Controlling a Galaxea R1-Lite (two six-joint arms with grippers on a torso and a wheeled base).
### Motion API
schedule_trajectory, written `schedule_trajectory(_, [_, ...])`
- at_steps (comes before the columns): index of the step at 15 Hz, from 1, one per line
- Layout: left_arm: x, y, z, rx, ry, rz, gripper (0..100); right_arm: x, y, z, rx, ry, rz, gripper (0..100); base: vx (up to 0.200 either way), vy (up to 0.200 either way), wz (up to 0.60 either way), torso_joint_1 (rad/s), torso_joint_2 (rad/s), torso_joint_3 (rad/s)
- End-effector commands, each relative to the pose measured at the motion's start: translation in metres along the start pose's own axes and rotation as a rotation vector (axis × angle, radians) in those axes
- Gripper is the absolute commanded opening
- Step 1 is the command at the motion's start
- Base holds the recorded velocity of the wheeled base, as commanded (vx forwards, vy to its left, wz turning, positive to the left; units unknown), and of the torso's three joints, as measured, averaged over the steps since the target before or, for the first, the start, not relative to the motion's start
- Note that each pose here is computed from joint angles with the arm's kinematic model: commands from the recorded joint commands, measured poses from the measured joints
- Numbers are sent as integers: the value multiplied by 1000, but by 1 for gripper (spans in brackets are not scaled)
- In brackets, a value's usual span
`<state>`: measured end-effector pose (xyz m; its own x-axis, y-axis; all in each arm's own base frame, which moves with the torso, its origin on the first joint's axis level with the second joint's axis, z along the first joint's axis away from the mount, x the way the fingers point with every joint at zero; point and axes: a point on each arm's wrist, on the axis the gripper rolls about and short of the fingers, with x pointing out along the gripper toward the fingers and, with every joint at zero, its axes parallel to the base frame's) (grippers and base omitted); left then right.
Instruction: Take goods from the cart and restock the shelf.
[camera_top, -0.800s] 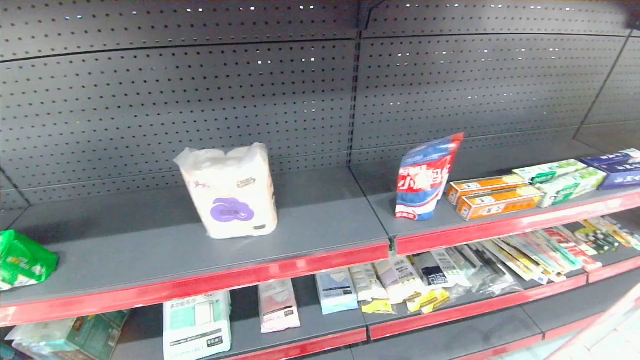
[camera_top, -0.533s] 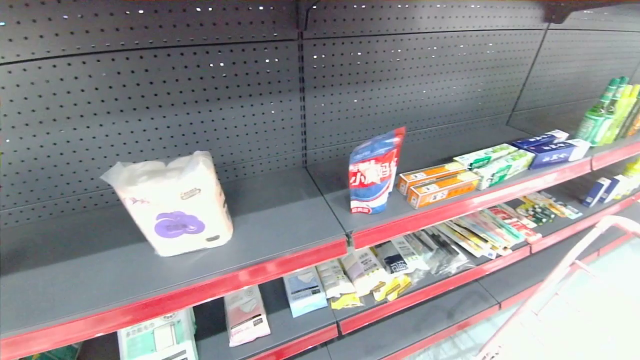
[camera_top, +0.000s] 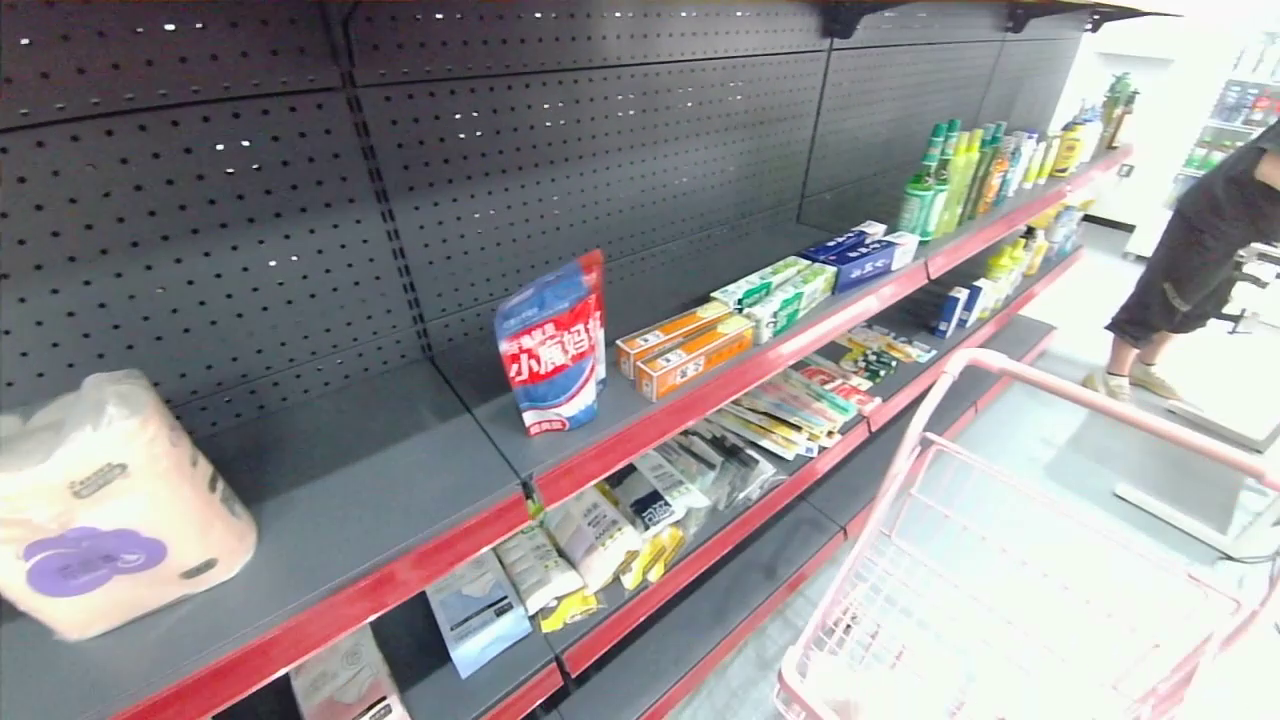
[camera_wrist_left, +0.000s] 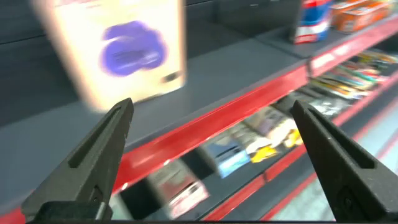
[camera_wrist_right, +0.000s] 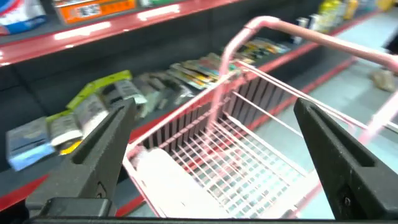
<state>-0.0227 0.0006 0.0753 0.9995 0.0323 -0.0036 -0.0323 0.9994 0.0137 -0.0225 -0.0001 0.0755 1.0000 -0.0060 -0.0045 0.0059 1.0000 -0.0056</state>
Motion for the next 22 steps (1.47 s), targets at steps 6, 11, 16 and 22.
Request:
schedule_trajectory(6, [0, 0, 0, 0, -1, 1, 100, 1, 0, 1, -18, 8, 14, 100, 0, 0, 0, 0, 0, 0])
schedule_trajectory(11, [0, 0, 0, 0, -1, 1, 100, 94, 1, 168, 10, 141, 61, 100, 0, 0, 0, 0, 0, 0])
schedule_trajectory(16, [0, 0, 0, 2, -1, 0, 100, 201, 0, 112, -209, 720, 30, 100, 0, 0, 0, 0, 0, 0])
schedule_trajectory(22, [0, 0, 0, 2, -1, 0, 100, 239, 20, 23, -257, 1099, 438, 100, 0, 0, 0, 0, 0, 0])
